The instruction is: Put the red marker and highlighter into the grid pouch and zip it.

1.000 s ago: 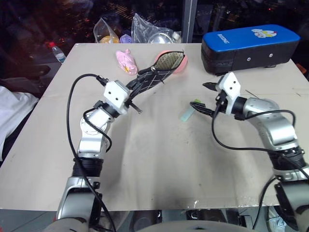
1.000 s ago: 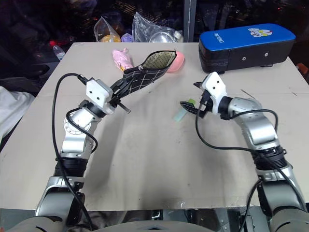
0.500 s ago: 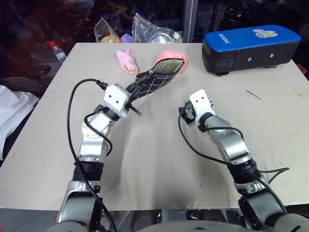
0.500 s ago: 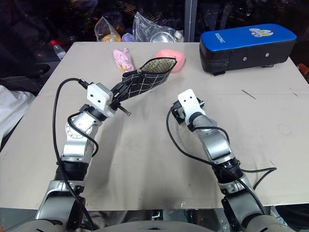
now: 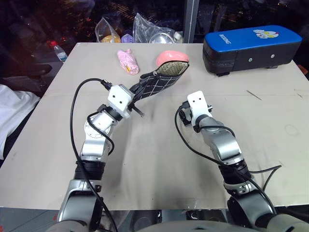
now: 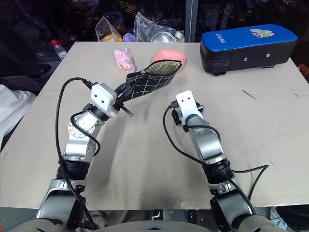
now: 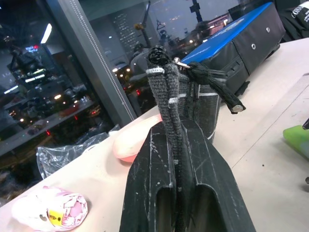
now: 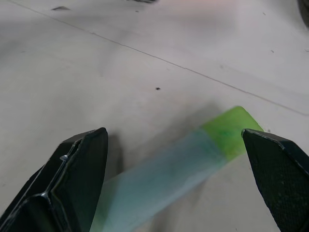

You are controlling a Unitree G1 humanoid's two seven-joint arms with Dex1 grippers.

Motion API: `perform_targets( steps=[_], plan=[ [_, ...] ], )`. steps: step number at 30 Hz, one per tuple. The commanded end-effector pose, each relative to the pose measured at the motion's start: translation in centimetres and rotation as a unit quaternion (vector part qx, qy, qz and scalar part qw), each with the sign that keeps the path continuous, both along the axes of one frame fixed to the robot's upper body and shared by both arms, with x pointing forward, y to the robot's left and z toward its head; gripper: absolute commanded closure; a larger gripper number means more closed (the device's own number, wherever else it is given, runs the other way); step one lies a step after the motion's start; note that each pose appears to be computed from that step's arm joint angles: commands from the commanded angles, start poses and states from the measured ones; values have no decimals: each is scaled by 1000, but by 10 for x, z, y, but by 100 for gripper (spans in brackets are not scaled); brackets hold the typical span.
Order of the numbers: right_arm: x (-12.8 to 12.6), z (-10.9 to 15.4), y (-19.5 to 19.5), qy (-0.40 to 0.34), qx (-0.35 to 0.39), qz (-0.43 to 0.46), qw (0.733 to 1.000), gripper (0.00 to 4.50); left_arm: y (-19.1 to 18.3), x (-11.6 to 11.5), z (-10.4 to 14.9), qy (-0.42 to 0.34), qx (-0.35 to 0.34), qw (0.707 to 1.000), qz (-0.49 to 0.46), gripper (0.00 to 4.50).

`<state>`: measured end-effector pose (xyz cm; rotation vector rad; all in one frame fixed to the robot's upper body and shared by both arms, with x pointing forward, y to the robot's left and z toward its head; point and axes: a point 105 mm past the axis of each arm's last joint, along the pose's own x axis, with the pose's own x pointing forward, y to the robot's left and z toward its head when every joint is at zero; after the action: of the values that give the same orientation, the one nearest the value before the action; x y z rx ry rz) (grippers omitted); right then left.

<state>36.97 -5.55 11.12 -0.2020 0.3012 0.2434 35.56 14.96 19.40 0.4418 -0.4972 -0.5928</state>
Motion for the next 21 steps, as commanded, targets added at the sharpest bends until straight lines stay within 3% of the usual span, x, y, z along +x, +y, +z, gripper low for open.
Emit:
perform_targets(
  steps=[1, 6, 11, 15, 18, 21],
  plan=[
    [-3, -13, -22, 49, 34, -73, 996, 3, -5, -5, 12, -30, 6, 999, -10, 450],
    [-3, -20, -30, 89, 83, -113, 986, 3, -5, -6, 12, -30, 8, 999, -12, 450],
    [-5, -28, -22, 128, 97, -74, 984, 3, -6, -6, 10, -29, 10, 999, -13, 450],
    [-8, -34, -19, 151, 83, -43, 984, 111, -6, -7, 9, -29, 12, 999, -13, 450],
    [-7, -38, -30, 156, 70, -44, 984, 272, -6, -7, 9, -30, 11, 999, -10, 450],
    [-6, -38, -38, 161, 74, -50, 983, 368, -6, -7, 9, -31, 10, 999, -10, 450]
  ],
)
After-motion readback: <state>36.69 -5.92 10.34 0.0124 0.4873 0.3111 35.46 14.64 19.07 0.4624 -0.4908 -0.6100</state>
